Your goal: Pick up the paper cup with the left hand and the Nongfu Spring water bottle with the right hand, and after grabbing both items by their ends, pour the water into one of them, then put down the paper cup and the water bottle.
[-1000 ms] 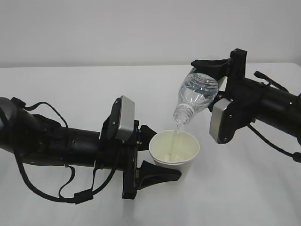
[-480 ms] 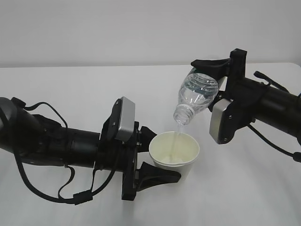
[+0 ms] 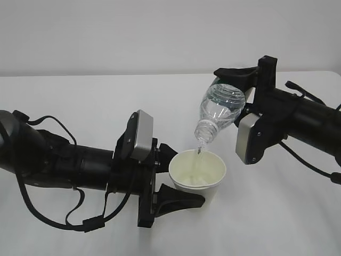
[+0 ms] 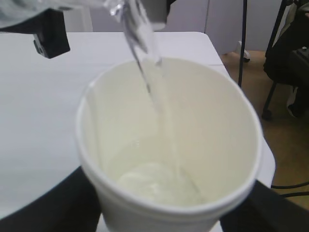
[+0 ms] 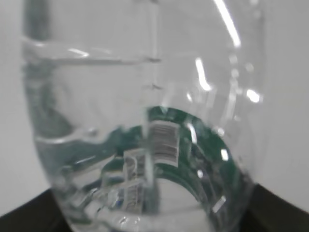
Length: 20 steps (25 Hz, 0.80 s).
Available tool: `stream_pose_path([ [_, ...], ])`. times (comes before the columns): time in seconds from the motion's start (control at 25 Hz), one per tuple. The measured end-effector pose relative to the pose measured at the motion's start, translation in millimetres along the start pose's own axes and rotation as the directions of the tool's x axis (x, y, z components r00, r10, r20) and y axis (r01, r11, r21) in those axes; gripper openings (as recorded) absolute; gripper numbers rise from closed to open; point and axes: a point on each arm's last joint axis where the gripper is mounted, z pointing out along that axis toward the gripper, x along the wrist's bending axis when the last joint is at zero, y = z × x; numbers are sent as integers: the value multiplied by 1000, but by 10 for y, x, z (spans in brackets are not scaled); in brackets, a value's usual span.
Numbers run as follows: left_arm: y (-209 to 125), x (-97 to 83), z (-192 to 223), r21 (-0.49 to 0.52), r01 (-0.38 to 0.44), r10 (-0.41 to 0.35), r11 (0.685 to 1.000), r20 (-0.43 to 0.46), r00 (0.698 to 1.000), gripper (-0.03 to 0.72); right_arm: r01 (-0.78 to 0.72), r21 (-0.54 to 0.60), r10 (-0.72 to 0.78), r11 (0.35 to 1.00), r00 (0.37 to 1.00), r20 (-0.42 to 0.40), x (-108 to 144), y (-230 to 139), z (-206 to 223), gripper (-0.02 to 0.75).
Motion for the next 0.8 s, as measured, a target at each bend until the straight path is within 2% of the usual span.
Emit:
stream_pose_path([
  [0.8,-8,-19,0,9,4,-4,1000,21,1000,483,2,0,-2,1000,1000,0,0,0,0,463],
])
